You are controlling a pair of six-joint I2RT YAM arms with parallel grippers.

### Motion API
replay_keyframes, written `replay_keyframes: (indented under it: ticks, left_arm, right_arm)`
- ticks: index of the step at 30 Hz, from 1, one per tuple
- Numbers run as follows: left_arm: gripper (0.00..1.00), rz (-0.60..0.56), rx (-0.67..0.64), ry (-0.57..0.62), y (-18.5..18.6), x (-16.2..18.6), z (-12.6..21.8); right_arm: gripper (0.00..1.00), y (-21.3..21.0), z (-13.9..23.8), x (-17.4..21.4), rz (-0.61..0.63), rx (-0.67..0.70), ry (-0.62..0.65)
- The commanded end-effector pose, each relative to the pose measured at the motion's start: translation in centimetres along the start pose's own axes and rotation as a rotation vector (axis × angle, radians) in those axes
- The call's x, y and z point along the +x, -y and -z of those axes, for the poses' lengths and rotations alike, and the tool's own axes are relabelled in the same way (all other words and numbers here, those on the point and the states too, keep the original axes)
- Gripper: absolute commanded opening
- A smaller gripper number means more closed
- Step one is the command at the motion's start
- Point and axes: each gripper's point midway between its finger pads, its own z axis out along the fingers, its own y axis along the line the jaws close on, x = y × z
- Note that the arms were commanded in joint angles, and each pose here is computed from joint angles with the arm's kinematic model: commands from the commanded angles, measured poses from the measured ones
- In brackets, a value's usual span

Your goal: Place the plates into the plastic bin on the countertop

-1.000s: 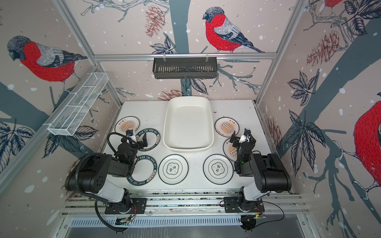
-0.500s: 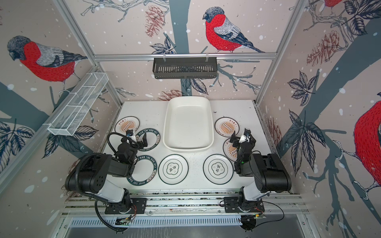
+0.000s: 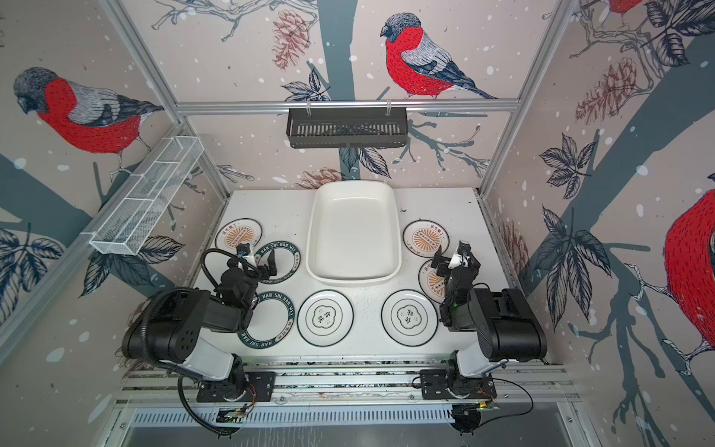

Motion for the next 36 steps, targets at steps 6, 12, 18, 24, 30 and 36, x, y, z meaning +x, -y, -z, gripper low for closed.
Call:
replay_keyframes:
  ticks: [6,12,18,24,30,36]
  left_arm:
    - [0.99,-0.003,0.001,0.045,0.0,-1.1,0.1]
    - [0.98,-0.002,0.0,0.048,0.0,-1.2,0.1]
    - [0.98,0.016,-0.065,0.031,-1.1,-1.6,-0.3]
    - [0.98,0.014,-0.045,-0.022,-0.8,-2.6,-1.1]
    - [0.98,-0.027,0.029,-0.077,0.4,-4.8,-1.0]
    - [0.98,-0.073,0.14,-0.296,2.1,-5.6,-2.2]
  right_arm:
    - [1.0,0.2,0.0,-0.9,0.002,0.011,0.035]
    - [1.0,0.1,0.0,-0.8,0.003,0.01,0.033]
    - [1.0,0.2,-0.2,-1.4,0.012,0.037,0.025]
    - [1.0,0.4,-2.5,-3.6,0.013,0.112,-0.083]
    - [1.0,-3.0,-3.4,-6.6,-0.205,-0.03,-0.222]
    - [1.0,-6.6,-2.8,-8.0,-0.414,-0.255,-0.274]
